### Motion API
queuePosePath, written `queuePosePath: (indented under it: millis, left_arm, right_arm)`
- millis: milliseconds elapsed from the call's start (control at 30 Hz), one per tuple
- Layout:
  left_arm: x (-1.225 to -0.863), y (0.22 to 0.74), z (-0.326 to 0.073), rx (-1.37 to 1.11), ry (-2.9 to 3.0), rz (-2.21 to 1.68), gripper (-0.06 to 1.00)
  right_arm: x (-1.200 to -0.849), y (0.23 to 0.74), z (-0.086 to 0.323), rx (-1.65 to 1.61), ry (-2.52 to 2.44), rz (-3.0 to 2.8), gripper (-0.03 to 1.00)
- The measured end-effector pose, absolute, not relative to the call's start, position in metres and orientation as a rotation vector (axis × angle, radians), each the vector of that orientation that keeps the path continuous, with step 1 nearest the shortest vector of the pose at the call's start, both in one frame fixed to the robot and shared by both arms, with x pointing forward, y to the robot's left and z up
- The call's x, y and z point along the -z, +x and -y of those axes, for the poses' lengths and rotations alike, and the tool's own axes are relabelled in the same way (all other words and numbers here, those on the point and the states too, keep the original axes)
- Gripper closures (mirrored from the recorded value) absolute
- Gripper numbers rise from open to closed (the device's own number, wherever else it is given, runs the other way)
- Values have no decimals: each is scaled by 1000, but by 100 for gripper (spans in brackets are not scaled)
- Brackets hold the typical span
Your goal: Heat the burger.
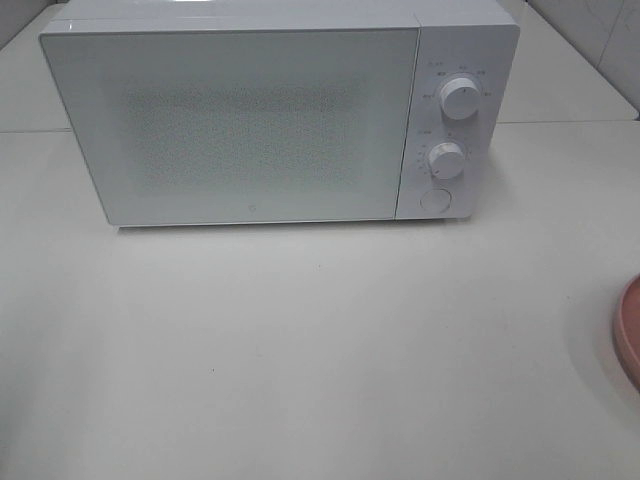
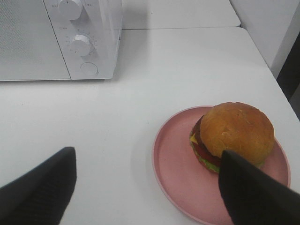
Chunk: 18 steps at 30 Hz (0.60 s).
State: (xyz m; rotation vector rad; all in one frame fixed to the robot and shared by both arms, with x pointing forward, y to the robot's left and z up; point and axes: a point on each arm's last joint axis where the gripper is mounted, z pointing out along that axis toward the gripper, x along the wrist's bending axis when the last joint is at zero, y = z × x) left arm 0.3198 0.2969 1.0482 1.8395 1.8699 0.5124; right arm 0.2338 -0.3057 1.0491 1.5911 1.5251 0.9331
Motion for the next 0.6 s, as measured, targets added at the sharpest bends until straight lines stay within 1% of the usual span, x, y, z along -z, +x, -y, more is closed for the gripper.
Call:
queuePosePath:
  millis: [33,100,600]
  left_arm:
    - [-1048,320,-297,-512,1839,-1870,-4]
    - [-1052,304,-297,-588,1787,-1810,-4]
    - [-1056,259,-296,-782,1637,-1643,-4]
  right_arm:
    - [-1049,234,306,-933,1591,-1525,21]
    - [-1049,234,306,-933,1591,-1525,21]
    - [-1049,234,306,-933,1591,-1525,21]
